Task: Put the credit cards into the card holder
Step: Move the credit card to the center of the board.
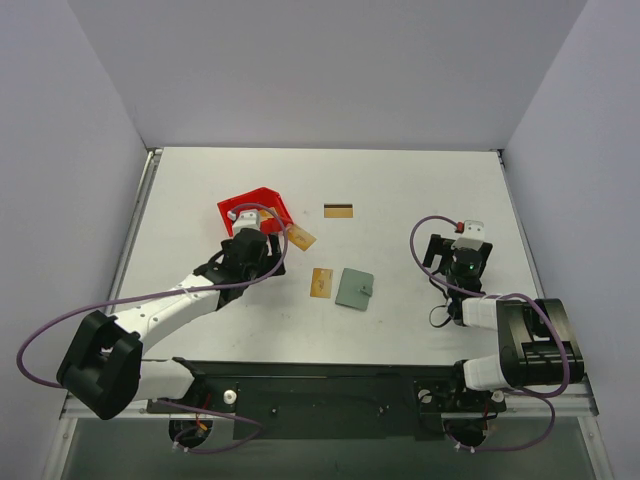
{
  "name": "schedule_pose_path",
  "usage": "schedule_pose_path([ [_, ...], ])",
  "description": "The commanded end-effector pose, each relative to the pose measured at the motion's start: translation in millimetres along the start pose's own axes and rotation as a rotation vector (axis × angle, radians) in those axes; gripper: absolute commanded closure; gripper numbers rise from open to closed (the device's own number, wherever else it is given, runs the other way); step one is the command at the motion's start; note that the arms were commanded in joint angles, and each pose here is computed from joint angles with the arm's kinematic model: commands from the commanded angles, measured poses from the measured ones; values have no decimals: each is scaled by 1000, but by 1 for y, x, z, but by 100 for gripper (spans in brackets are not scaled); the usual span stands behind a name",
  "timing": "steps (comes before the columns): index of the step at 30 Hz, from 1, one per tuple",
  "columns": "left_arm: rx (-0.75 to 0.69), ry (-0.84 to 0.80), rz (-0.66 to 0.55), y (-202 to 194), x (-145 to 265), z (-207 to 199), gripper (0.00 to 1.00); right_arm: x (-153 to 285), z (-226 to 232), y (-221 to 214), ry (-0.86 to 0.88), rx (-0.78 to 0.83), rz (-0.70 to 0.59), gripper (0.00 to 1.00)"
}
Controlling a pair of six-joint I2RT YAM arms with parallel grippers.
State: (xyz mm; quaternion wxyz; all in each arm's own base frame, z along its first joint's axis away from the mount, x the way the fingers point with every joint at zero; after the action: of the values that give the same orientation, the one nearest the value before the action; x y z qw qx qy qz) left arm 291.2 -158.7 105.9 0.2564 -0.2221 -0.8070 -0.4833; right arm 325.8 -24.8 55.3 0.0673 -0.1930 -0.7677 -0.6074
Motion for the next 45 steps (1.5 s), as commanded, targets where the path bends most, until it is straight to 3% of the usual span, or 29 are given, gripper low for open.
schedule_pose_path([
  [1, 30, -48, -60, 23, 11, -19, 9, -3, -1, 14, -4, -25, -52, 0],
  [13, 30, -32, -69, 27, 17, -18, 6, -2, -1, 18, -9, -22, -68, 0],
  [15, 27, -31, -67, 27, 17, -18, 6, 4, -8, 31, -121, 11, -42, 0],
  [16, 28, -34, -63, 27, 17, -19, 6, 15, -20, 18, -216, 71, 81, 0],
  [17, 27, -33, -62, 27, 16, -19, 6, 10, -11, 57, -204, 63, 42, 0],
  [18, 26, -32, -61, 27, 15, -20, 6, 16, -5, 51, -176, 79, 142, 0],
  [19, 26, -30, -61, 27, 15, -20, 6, 13, 2, 86, -154, 48, 108, 0],
  [20, 24, -29, -60, 28, 14, -21, 6, 17, 8, 79, -140, 43, 173, 0],
  [24, 24, -13, -74, 35, 14, -22, 6, 25, 65, 127, 15, 34, 70, 0],
  [29, 39, -44, -79, 40, 16, -26, 5, 15, 140, 136, 265, 91, 171, 1],
  [33, 56, -31, -90, 51, 15, -21, 5, 21, 202, 142, 470, 166, 173, 2],
  [37, 102, -44, -62, 52, 11, -17, 6, 43, 259, 121, 696, 266, 272, 12],
  [42, 114, -58, -38, 44, 13, -14, 7, 58, 286, 89, 787, 279, 338, 26],
  [45, 121, -71, -31, 40, 14, -13, 8, 61, 295, 70, 806, 288, 387, 40],
])
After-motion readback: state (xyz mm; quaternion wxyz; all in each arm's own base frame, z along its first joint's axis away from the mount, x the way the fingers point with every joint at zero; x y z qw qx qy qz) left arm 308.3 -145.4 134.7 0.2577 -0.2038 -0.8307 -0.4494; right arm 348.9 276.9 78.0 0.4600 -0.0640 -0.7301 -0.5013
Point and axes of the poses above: each gripper's point midway between its finger pads, its own x axis back along the fingers, its own z axis along the line the jaws close on, y = z × x, the point moved 2 cm from there along x, back along the fingers, and after that the axes turned 14 degrees about x, right-handed, at the moved point
